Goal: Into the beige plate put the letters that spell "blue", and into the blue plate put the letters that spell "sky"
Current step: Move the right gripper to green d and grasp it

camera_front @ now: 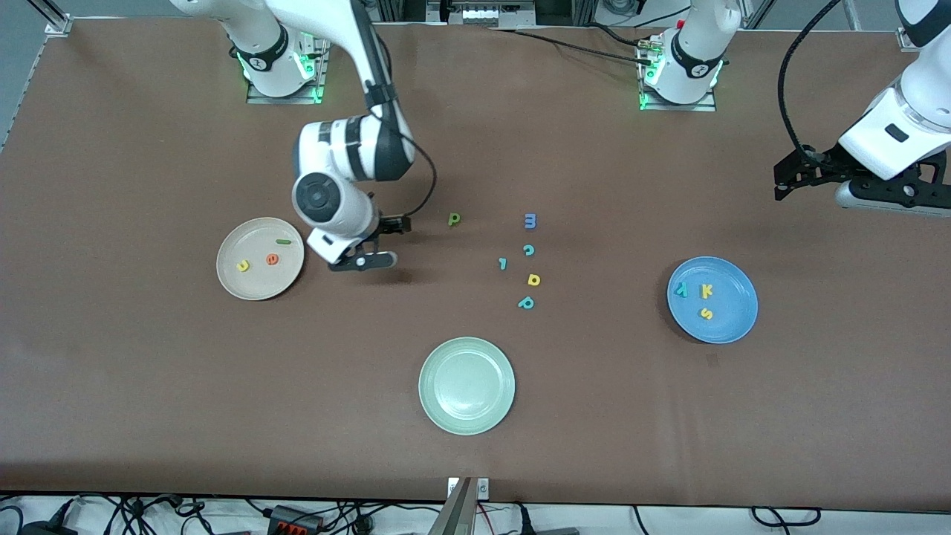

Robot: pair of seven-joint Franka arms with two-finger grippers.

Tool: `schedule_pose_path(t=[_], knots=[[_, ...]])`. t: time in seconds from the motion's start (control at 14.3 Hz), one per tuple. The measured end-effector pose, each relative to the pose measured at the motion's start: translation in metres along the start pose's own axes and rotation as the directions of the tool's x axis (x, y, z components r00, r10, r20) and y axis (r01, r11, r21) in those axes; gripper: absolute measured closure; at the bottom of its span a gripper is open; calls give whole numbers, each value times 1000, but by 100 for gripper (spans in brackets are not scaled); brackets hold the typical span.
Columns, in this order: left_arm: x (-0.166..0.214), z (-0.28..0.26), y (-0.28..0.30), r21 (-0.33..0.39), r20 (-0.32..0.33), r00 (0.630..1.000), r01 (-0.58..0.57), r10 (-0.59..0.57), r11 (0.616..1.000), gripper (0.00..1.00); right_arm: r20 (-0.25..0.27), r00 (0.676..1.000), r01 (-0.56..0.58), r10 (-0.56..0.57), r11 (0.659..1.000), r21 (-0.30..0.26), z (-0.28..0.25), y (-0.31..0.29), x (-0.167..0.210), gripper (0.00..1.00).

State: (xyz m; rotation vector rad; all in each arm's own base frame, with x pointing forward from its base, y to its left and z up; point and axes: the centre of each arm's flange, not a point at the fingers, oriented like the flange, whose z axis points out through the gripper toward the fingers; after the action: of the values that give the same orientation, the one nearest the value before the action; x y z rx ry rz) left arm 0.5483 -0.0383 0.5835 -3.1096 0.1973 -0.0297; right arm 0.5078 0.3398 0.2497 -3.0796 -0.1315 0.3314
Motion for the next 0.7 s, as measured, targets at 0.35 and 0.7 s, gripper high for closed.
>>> schedule_pose_path(t=[0.35,0.7], knots=[[0,0,2,0,0,1000,-4,4,1000,0,-84,987,-137,139,990,28,23,-65,-26,1],[0,0,2,0,0,1000,-4,4,1000,0,-118,956,-267,268,963,24,65,-107,-49,15]])
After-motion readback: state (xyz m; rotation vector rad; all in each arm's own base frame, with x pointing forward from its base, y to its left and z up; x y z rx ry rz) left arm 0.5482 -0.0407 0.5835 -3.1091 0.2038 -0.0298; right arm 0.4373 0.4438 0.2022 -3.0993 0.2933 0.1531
